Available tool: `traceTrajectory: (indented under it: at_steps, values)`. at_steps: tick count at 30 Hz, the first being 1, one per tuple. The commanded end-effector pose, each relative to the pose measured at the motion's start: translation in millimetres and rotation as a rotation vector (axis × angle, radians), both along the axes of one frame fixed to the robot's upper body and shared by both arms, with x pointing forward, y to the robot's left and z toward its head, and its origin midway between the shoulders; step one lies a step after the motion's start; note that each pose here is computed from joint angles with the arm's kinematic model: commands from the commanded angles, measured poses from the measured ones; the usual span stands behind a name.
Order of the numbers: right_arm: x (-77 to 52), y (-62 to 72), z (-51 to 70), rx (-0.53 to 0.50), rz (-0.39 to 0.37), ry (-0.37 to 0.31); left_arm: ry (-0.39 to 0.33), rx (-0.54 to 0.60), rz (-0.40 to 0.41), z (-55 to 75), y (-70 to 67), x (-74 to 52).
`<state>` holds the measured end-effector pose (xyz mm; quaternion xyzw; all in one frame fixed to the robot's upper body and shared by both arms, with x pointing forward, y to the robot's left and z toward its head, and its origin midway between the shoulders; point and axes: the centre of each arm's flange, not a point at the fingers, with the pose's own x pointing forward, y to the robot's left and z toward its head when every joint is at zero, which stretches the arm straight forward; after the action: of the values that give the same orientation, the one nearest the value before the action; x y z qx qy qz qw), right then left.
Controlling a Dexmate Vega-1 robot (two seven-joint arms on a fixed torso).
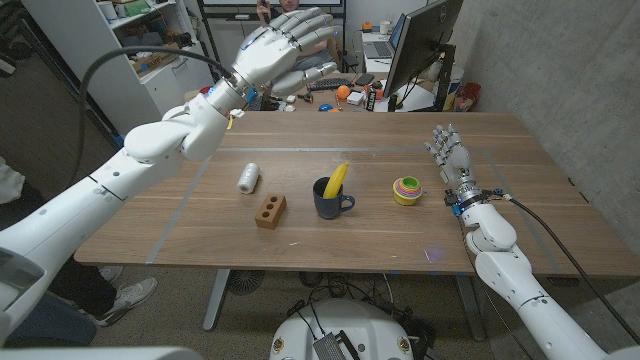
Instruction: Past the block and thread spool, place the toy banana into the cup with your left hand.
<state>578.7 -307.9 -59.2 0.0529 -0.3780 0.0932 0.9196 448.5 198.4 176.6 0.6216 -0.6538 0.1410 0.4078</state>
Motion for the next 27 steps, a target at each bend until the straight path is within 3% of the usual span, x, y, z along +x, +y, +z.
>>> traceTrajectory:
  at_steps: [1, 8, 14, 17, 22, 27]
  values:
    - [-0.7, -0.3, 0.2, -0.006, 0.002, 0.001, 0.048, -0.056, -0.038, 1.8, 4.2, -3.1]
    - [1.1, 0.2, 1.3, -0.009, 0.004, -0.002, 0.125, -0.071, -0.043, 2.5, 7.0, 1.1]
    - [0.6, 0.3, 0.8, -0.007, 0.002, -0.001, 0.234, -0.119, -0.087, 4.8, 13.0, 8.3]
    - [0.9, 0.4, 0.4, -0.01, 0.002, 0.0, 0.238, -0.145, -0.099, 6.7, 16.1, 8.7]
    - [0.3, 0.7, 0.5, -0.013, -0.003, -0.001, 0.368, -0.211, -0.195, 11.7, 23.1, 13.5]
    - [0.7, 1.4, 0.8, -0.01, 0.003, -0.003, 0.441, -0.21, -0.209, 12.4, 24.4, 18.2]
